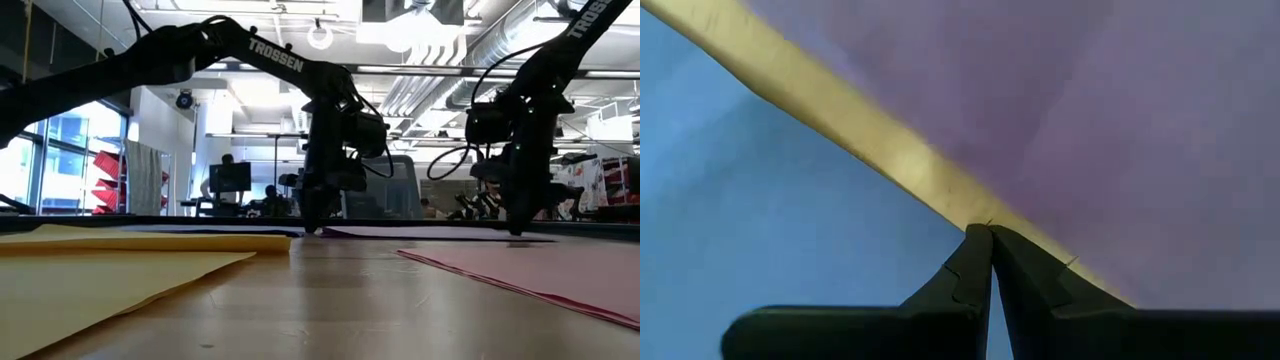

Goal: Organize paper
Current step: Adjust the violet paper and blue paper

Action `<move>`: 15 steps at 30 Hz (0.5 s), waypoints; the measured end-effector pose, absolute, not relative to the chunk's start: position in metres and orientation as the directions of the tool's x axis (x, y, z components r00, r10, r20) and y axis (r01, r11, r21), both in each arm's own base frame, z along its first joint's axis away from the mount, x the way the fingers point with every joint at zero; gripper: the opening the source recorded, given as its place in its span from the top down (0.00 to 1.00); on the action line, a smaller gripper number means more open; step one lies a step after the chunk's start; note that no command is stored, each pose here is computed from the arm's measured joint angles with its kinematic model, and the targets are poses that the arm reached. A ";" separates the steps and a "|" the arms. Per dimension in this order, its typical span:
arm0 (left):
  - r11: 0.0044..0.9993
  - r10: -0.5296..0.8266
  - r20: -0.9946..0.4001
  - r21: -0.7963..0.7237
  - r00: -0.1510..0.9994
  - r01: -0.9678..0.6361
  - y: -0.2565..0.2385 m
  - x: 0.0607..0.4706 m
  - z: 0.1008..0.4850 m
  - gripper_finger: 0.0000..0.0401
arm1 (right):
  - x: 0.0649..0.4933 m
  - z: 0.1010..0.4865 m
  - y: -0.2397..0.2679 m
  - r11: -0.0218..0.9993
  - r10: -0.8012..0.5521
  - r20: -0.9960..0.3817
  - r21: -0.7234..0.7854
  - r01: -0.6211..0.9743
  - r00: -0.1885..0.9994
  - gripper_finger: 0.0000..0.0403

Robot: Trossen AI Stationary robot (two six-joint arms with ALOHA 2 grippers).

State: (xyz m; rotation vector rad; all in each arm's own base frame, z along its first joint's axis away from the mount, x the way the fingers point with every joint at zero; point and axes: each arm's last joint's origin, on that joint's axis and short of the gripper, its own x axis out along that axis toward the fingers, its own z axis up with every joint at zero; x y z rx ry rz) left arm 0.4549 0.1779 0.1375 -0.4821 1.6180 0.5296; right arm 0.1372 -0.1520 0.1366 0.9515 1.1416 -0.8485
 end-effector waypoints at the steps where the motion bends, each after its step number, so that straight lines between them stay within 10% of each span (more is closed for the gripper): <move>1: 0.804 -0.005 -0.994 0.060 -0.108 -0.592 0.178 0.455 0.138 1.00 | 0.137 0.137 -0.152 0.367 -0.068 -0.976 0.169 0.915 0.207 1.00; 15: 0.793 -0.034 -0.999 -0.017 -0.018 -0.609 0.171 0.465 0.143 1.00 | 0.129 0.141 -0.157 0.353 -0.062 -0.988 0.114 0.929 0.145 1.00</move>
